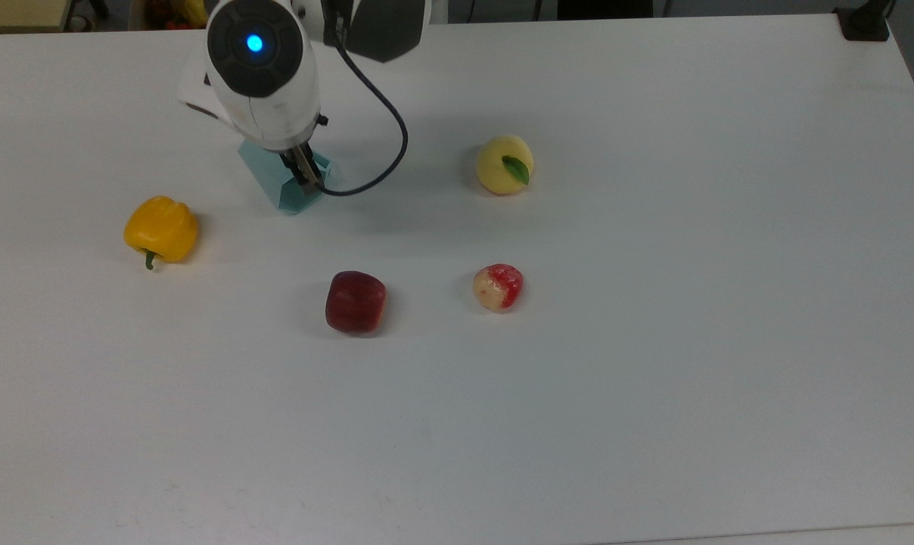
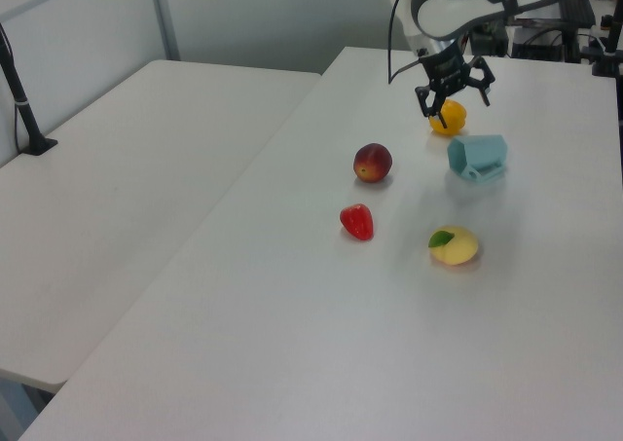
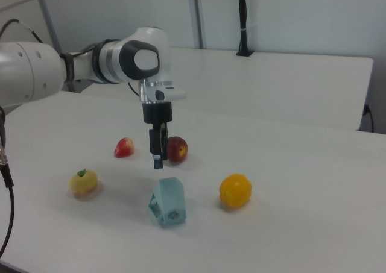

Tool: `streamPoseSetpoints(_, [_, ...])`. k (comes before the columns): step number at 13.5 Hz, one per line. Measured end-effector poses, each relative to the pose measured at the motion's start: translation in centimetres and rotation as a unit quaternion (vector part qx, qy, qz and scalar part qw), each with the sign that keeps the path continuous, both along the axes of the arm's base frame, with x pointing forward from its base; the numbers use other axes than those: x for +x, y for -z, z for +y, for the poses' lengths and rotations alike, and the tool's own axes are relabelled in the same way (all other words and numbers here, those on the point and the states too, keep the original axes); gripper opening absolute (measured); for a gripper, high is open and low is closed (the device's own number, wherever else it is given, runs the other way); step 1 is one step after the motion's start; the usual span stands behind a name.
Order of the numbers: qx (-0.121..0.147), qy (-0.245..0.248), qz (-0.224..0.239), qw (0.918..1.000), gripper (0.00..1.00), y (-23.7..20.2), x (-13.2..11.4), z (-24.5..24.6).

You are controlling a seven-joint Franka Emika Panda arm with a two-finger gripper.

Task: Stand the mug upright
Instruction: 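Move the gripper over the tipped light-blue mug and lower it, then close the gripper on the mug's rim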

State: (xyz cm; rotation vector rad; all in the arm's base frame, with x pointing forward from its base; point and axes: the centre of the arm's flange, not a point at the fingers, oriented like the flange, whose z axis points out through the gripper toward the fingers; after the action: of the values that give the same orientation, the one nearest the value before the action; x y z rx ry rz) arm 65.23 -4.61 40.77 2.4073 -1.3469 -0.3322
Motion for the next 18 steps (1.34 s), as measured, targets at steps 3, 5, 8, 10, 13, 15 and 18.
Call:
streamPoseSetpoints(3, [-0.006, 0.0, -0.014, 0.9999, 1.0, 2.0, 1.0, 0.2])
streamPoseSetpoints(5, [-0.006, -0.002, -0.015, 0.9999, 1.0, 3.1, 1.2, 0.2])
streamPoseSetpoints(8, [-0.008, -0.004, 0.01, 0.9999, 1.0, 5.2, 0.3, 0.1])
streamPoseSetpoints(10, [-0.011, -0.015, 0.031, 0.9993, 1.0, 6.7, -0.5, -0.1])
streamPoseSetpoints(13, [-0.022, -0.035, 0.053, 0.9977, 0.99, 8.0, -1.3, -0.6])
streamPoseSetpoints(15, [-0.031, -0.052, 0.073, 0.9955, 0.92, 9.0, -2.0, -1.0])
streamPoseSetpoints(18, [-0.04, -0.072, 0.078, 0.9936, 0.62, 8.5, -2.1, -1.5])
